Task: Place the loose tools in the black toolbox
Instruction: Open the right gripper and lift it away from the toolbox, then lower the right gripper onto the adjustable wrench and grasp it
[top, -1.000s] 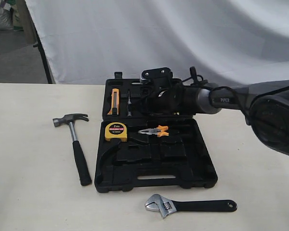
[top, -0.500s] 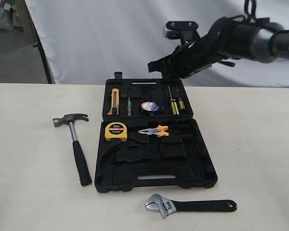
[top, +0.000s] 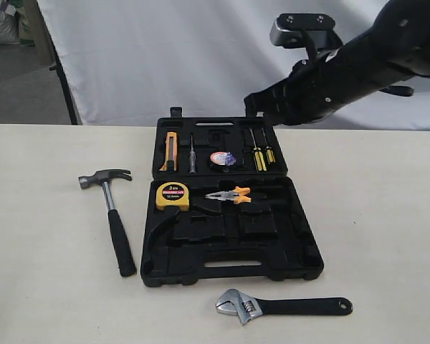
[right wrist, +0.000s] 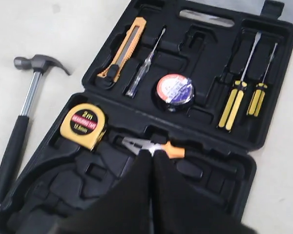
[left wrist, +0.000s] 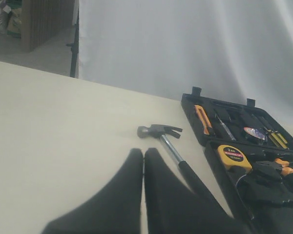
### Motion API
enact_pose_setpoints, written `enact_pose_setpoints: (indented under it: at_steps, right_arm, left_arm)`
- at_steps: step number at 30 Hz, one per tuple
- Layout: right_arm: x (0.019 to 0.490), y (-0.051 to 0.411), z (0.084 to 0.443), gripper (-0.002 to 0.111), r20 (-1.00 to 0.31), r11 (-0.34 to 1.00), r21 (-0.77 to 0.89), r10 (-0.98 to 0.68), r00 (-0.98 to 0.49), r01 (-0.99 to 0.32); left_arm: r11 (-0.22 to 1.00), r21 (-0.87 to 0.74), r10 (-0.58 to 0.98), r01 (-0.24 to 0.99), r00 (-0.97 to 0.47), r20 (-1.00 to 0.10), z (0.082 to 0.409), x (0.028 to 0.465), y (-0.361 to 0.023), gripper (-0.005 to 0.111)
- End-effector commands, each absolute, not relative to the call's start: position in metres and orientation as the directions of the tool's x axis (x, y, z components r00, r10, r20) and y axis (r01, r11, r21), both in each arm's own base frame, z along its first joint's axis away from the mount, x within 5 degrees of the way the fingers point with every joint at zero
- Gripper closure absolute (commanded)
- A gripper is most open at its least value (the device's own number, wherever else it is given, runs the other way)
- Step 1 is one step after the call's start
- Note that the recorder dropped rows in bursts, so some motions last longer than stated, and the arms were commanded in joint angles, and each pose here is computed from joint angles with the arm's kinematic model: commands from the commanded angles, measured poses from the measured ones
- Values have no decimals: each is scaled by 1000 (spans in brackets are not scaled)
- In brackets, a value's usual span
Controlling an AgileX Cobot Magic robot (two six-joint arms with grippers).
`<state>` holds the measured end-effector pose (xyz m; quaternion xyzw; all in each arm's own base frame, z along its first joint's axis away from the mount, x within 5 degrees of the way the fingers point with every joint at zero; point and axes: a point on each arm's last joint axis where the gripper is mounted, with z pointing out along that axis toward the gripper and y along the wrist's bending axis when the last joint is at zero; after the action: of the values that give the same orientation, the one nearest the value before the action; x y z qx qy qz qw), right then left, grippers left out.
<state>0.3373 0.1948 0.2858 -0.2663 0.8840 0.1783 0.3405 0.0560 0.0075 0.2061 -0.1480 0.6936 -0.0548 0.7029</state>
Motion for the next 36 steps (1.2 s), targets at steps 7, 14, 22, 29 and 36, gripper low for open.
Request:
enact_pose_setpoints:
  at_steps: [7,14,22,29,36]
  right_arm:
    - [219,226,230,108,-530,543,93,-683,-503,-834]
    - [200,237,210,25,-518,540,95,-691,-505,-836]
    - [204,240,170,14,-377,452,64,-814,-441,-890]
    - [205,241,145,14,-298,349,52,-889,-348,-936]
    - [212,245,123,14,-304,349,21,-890,-339,-937]
  left_arm:
    - [947,-284,-280,-149,51,-959,208,55,9,106]
    - [947,-284,-280,-149,51,-959,208,55,9,106]
    - [947,-284,-280,-149,51,-959,208,55,9,106]
    - [947,-284,-280,-149,51,-959,208,55,9,106]
    - [947,-284,-280,-149,51,-959,208,55,9,106]
